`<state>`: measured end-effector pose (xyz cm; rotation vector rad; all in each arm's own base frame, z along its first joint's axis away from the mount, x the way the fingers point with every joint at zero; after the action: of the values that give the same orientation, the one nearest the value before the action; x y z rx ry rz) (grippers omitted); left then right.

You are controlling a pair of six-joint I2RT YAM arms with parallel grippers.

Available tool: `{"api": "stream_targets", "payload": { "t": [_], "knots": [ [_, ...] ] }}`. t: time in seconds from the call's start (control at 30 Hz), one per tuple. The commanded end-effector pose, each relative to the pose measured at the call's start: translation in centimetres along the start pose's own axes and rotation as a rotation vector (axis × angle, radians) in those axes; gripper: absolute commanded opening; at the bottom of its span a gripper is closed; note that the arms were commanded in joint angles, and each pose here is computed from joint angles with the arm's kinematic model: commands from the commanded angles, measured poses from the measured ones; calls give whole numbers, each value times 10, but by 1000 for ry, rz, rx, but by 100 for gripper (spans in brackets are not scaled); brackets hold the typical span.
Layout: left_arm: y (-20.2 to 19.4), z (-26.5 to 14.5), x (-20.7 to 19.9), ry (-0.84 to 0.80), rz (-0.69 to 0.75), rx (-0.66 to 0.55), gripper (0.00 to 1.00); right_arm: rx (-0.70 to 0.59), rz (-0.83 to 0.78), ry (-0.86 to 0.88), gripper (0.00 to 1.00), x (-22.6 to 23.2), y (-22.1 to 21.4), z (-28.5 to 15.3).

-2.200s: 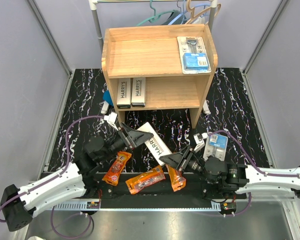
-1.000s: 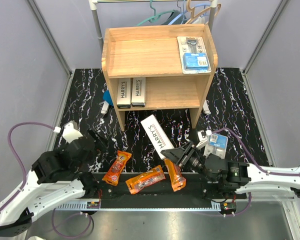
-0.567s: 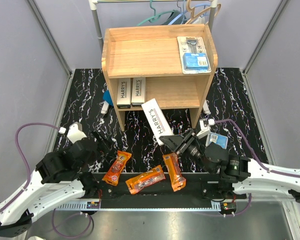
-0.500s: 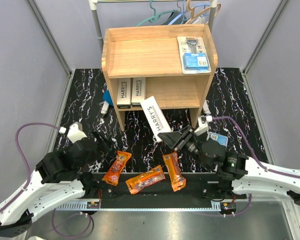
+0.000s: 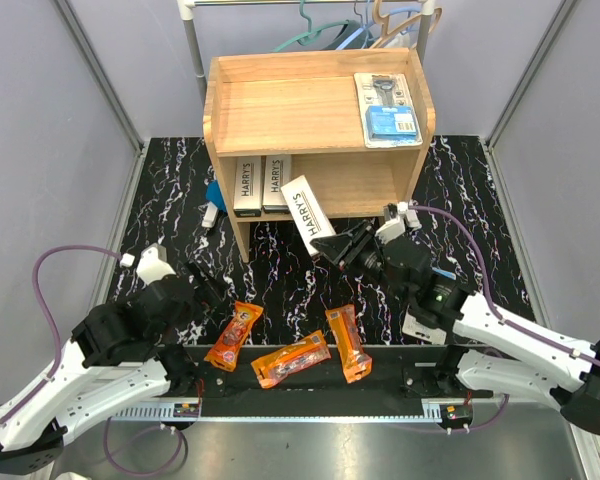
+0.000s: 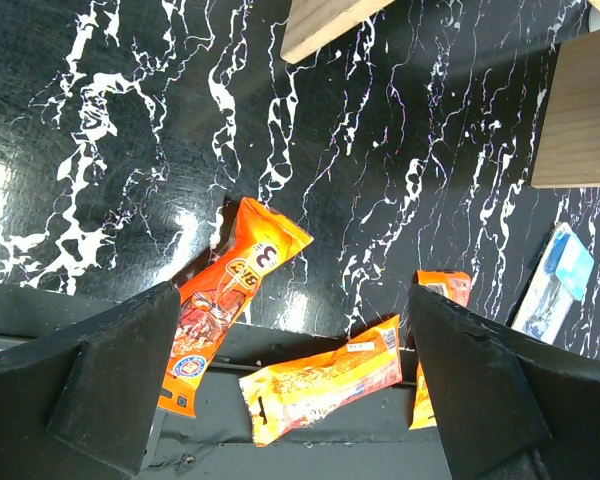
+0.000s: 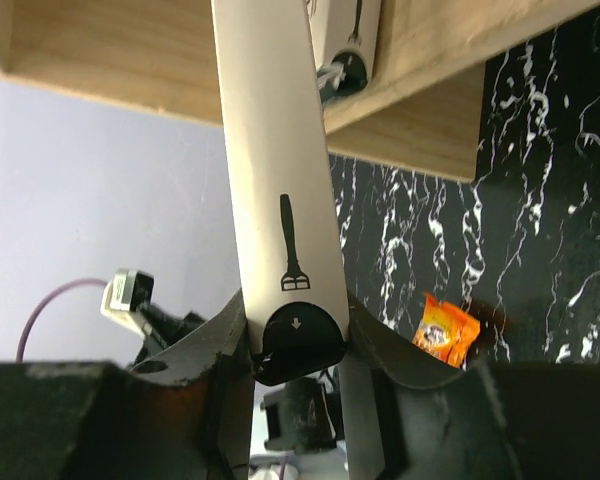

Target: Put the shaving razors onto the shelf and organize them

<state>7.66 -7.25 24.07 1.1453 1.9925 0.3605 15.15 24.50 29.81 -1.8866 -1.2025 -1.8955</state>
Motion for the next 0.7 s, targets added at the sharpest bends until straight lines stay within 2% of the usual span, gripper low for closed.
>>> {"api": "stream_targets", "payload": {
  "t": [0.0,0.37,0.67],
  "knots": [
    [3,-2,-9,-50,-10,-5,99,-46,46,142,13,37,21,13],
    [-1,-2,-7,-68,-27,12,99,-197,89,74,12,28,54,49],
    [0,-3,-6,-74,-31,9,99,-225,107,11,12,24,68,80]
  ]
}}
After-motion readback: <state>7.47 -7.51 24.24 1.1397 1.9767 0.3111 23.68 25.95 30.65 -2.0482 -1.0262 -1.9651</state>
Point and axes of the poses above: each gripper's point midway between its finger pads, its own z axis out along the fingers, its own x axis along the line the jaws close on, y = z × x, the point moved 8 cm from there along -z, back along the fingers, and after that the axes turned 1 degree about -z, right-handed, at the moved point
